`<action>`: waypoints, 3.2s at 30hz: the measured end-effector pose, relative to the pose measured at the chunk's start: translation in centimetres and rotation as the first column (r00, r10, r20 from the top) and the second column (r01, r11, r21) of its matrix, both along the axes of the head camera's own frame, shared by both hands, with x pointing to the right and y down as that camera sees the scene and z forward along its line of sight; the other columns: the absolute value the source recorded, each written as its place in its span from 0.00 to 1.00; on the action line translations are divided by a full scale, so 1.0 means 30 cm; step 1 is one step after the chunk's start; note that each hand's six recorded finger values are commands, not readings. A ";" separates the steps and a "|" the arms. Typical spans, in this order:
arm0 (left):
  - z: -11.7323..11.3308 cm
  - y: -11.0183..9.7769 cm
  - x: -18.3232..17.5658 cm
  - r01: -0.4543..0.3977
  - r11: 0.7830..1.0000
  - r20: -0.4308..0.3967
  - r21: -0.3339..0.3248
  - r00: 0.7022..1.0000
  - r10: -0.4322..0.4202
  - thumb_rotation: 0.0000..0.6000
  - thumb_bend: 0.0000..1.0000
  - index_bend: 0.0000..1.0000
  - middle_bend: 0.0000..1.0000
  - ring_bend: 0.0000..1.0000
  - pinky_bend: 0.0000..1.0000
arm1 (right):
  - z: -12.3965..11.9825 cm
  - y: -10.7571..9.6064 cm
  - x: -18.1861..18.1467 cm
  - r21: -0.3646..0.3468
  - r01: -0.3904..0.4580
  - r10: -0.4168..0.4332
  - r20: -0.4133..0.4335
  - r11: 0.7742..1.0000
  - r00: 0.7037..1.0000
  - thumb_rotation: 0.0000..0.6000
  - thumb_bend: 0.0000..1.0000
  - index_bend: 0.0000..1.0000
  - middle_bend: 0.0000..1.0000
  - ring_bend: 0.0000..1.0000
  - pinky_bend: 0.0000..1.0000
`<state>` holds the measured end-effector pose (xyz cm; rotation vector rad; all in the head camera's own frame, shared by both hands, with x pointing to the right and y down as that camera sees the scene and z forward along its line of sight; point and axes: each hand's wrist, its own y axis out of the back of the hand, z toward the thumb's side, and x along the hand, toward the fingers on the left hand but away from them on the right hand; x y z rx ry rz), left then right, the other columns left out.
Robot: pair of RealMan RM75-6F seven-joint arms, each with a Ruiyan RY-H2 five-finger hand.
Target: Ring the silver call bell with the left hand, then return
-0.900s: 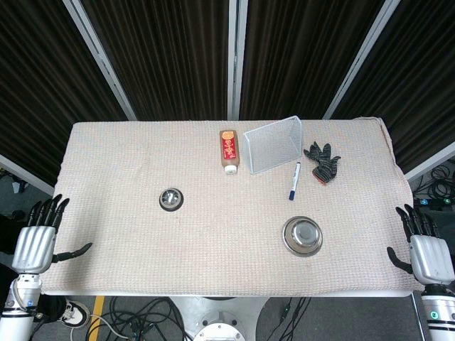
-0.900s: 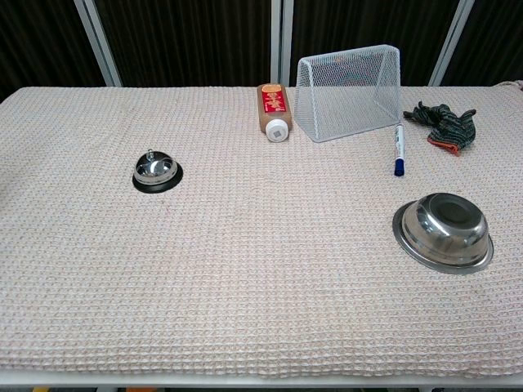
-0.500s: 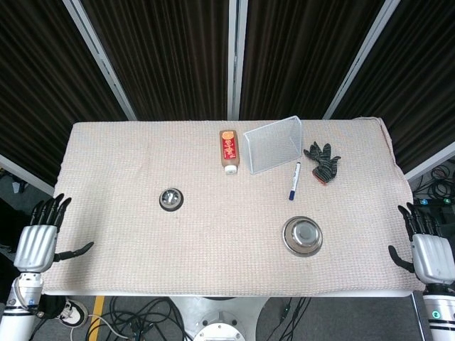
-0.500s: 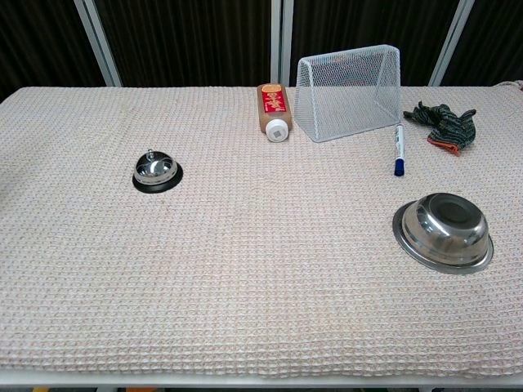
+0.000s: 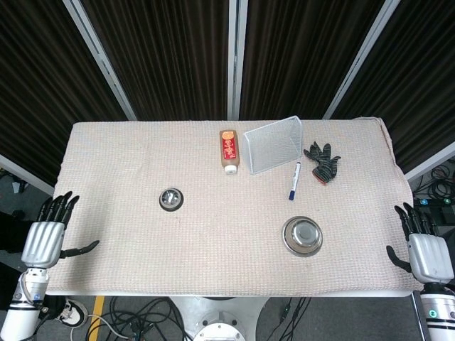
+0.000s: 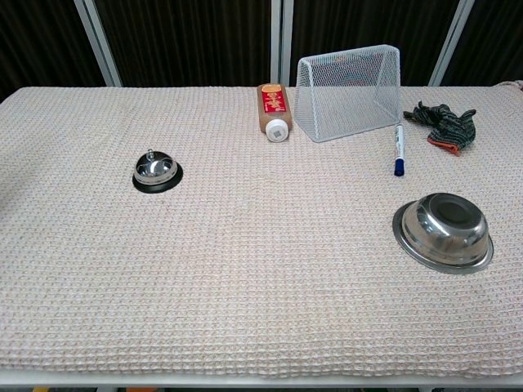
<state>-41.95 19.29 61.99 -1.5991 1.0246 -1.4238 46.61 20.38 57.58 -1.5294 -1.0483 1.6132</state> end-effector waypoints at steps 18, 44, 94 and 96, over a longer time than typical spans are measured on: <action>0.173 -0.169 0.293 -0.244 0.968 -0.084 -0.064 0.967 0.239 0.55 0.00 0.00 0.00 0.00 0.00 | -0.001 0.001 0.016 -0.011 -0.010 0.010 -0.017 1.000 1.000 1.00 0.26 0.00 0.00 0.00 0.00; 0.465 -0.212 0.600 -0.267 0.946 -0.178 -0.183 0.956 0.235 0.56 0.00 0.00 0.00 0.00 0.00 | 0.013 0.006 0.057 -0.017 -0.043 0.043 -0.010 0.999 0.999 1.00 0.26 0.00 0.00 0.00 0.00; 0.583 -0.181 0.631 -0.309 0.939 -0.113 -0.151 0.949 0.294 0.24 0.00 0.00 0.00 0.00 0.00 | 0.006 0.013 0.079 -0.030 -0.072 0.073 0.008 0.997 0.997 1.00 0.27 0.00 0.00 0.00 0.00; 0.570 -0.190 0.635 -0.308 0.943 -0.121 -0.126 0.948 0.294 0.24 0.00 0.00 0.00 0.00 0.00 | 0.008 0.014 0.077 -0.032 -0.070 0.071 0.009 0.997 0.997 1.00 0.26 0.00 0.00 0.00 0.00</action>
